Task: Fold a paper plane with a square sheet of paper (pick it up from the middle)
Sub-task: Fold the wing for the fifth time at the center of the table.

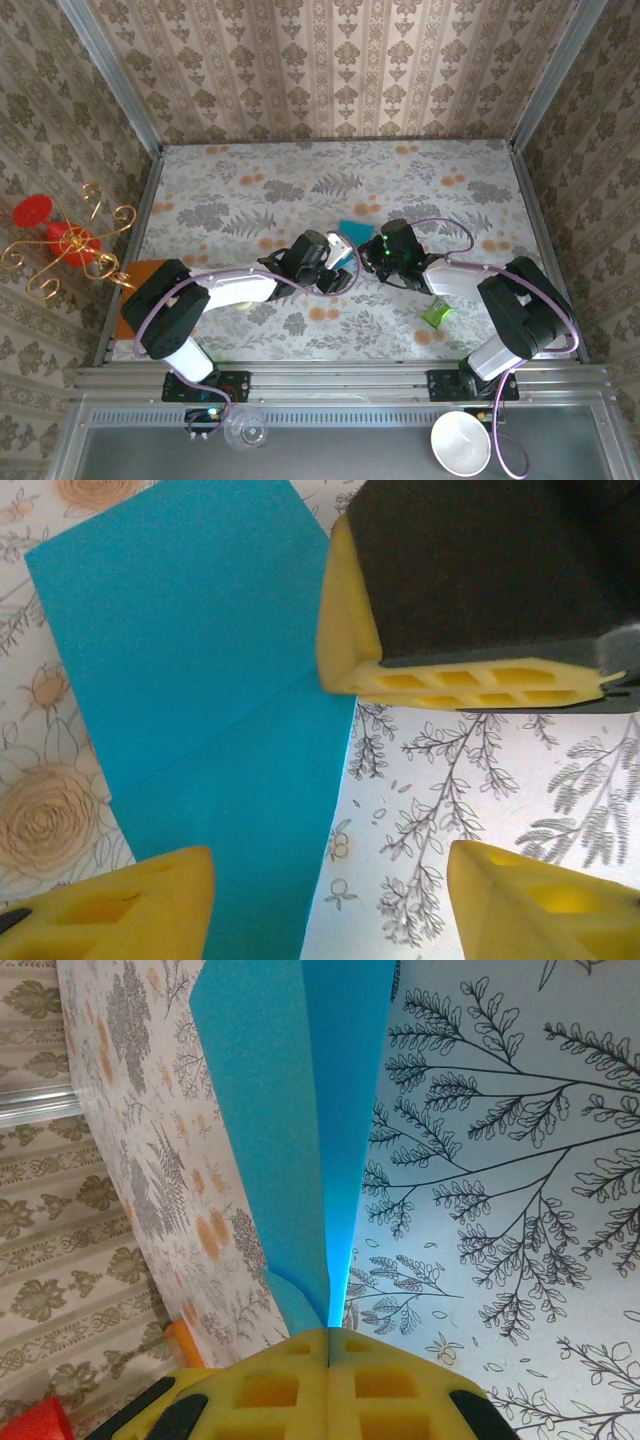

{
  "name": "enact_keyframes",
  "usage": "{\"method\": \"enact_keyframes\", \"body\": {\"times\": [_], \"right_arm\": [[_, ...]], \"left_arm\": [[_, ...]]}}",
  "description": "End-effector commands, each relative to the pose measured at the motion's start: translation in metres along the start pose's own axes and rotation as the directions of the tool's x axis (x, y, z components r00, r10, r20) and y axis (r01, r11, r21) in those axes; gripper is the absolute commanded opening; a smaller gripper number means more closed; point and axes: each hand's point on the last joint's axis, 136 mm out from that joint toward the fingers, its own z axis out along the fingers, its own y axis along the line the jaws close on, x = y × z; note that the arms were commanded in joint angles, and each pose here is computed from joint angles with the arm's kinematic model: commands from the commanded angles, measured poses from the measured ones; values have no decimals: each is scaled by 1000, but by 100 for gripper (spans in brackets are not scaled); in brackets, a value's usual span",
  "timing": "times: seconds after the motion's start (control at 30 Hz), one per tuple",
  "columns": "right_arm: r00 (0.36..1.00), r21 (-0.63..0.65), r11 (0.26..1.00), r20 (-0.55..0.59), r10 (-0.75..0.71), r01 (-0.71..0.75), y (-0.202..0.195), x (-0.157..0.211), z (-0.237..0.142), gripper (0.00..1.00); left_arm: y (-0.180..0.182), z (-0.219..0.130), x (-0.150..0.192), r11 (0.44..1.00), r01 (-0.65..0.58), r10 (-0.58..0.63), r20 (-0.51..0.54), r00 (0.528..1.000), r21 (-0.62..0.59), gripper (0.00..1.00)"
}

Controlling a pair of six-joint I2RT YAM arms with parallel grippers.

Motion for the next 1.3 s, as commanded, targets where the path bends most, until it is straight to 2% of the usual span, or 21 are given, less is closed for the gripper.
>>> {"method": "enact_keyframes", "body": {"times": [0.0,0.27,0.63,0.73,0.9,1.0,1.17,1.27], "right_arm": [[999,-16,999,-13,38,-38,2,0,-6,3],[998,-26,998,-12,54,-54,1,-2,-11,4],[997,-24,997,-26,77,-77,-2,0,-11,5],[997,-15,997,-30,76,-77,-3,0,-11,5],[996,-11,997,-39,81,-81,-4,2,-9,8],[996,-10,997,-40,82,-82,-4,2,-10,14],[997,7,997,-27,75,-75,-8,-4,-14,43],[998,24,998,3,57,-57,-13,-14,-20,54]], "left_arm": [[2,5,-11,992,-122,125,67,990,-43,62],[1,14,-3,975,-214,218,70,973,-59,59],[3,26,6,962,-260,265,46,963,-85,53],[3,27,8,958,-273,277,40,960,-86,49],[1,28,10,959,-272,276,39,960,-74,38],[0,30,12,962,-264,267,37,963,-65,32],[-2,34,18,970,-240,241,19,970,-42,21],[-3,37,21,977,-211,211,20,977,-24,17]]}}
